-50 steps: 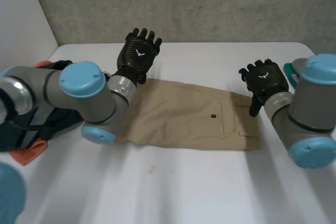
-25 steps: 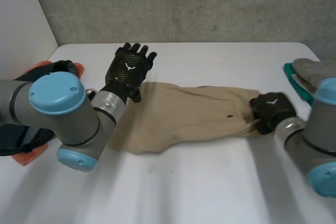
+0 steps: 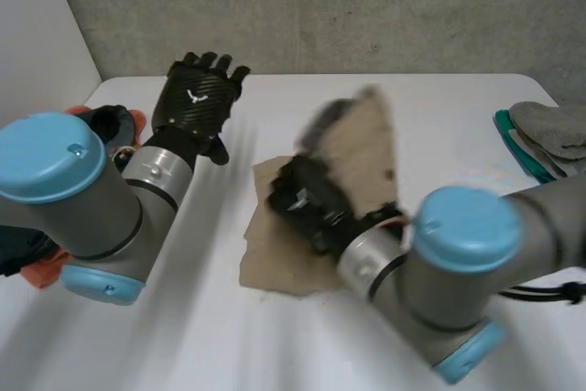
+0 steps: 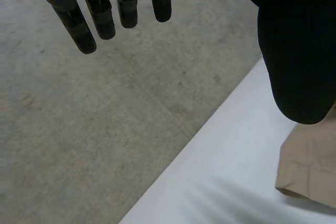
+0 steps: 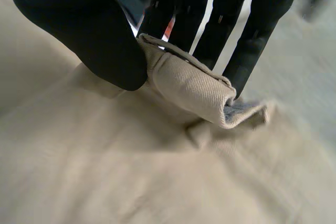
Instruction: Fold the laundry.
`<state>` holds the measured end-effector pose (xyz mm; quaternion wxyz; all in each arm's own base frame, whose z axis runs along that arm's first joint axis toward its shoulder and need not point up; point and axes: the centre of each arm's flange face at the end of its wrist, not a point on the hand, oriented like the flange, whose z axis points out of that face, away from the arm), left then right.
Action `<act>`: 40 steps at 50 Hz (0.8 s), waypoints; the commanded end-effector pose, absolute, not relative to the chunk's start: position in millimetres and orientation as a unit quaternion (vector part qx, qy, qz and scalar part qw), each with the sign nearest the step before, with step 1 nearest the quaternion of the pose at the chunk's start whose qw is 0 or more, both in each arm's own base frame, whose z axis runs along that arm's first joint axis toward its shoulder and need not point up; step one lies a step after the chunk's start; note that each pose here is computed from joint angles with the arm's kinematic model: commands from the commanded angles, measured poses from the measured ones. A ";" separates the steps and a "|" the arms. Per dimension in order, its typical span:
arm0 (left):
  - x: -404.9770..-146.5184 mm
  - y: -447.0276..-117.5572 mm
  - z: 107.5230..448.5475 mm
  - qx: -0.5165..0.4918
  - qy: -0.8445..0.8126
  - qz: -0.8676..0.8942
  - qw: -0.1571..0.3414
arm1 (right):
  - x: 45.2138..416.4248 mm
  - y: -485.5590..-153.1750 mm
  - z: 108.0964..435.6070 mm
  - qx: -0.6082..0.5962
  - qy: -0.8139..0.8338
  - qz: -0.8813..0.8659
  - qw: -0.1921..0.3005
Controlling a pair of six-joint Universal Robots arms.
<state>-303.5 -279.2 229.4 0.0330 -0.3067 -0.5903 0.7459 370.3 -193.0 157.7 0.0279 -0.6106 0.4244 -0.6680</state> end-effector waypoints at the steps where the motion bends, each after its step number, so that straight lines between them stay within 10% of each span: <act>1: -294.7 -283.3 242.4 -0.262 -0.599 0.755 0.047 | 384.4 -184.3 153.7 -0.625 0.432 -0.647 0.061; 12: -307.8 -281.2 271.4 -0.244 -0.569 0.781 0.083 | 332.8 -224.2 242.9 -0.322 0.616 -0.670 0.261; 22: -368.8 -236.3 240.3 -0.299 -0.625 0.700 0.173 | 298.7 -270.6 232.7 -0.262 0.721 -0.607 0.210; 40: -348.1 -246.0 137.8 -0.279 -0.804 0.523 0.049 | 313.5 -300.3 138.6 -0.368 0.779 -0.489 0.132</act>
